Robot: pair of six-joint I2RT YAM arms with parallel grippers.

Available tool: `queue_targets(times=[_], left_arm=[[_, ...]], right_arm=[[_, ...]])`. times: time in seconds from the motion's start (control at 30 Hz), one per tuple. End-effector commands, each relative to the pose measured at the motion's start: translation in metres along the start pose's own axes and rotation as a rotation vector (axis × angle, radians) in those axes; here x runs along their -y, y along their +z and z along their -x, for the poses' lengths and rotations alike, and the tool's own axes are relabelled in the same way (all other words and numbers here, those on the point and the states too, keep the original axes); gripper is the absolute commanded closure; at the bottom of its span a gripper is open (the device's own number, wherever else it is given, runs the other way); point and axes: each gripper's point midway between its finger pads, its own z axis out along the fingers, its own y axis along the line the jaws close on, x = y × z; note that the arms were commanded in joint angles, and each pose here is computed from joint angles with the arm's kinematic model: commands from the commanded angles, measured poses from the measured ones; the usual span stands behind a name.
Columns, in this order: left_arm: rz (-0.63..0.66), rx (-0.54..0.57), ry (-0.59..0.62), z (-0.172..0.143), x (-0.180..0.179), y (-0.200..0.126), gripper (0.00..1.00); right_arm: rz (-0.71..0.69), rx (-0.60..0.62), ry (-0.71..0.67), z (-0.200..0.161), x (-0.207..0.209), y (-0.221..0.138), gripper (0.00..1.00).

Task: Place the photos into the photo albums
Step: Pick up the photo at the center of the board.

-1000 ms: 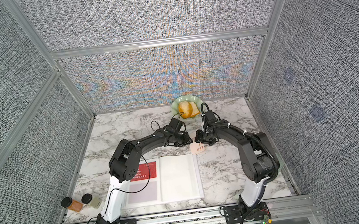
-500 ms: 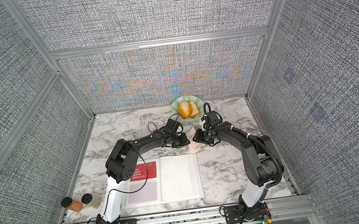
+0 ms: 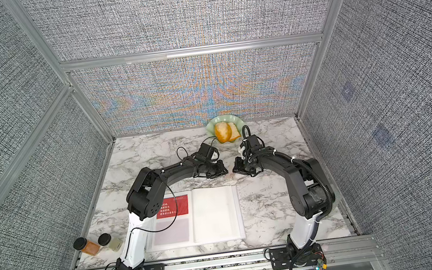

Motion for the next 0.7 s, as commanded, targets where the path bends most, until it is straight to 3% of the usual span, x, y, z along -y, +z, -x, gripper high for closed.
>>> queue_targets(times=[0.0, 0.13, 0.33, 0.67], left_arm=[[0.007, -0.015, -0.003, -0.003, -0.003, -0.002, 0.80], [-0.012, -0.026, -0.006, -0.006, 0.000, 0.000, 0.80], [-0.021, -0.023, -0.004, -0.005, 0.002, -0.001, 0.81], [-0.042, 0.017, 0.030, 0.015, 0.006, -0.028, 0.76]], right_arm=[[-0.021, 0.024, 0.025, 0.007, 0.004, -0.002, 0.79], [-0.011, 0.038, 0.032, 0.012, 0.002, -0.001, 0.85], [0.007, 0.059, 0.046, 0.017, 0.000, -0.003, 1.00], [0.083, 0.129, 0.072, 0.019, 0.008, -0.027, 1.00]])
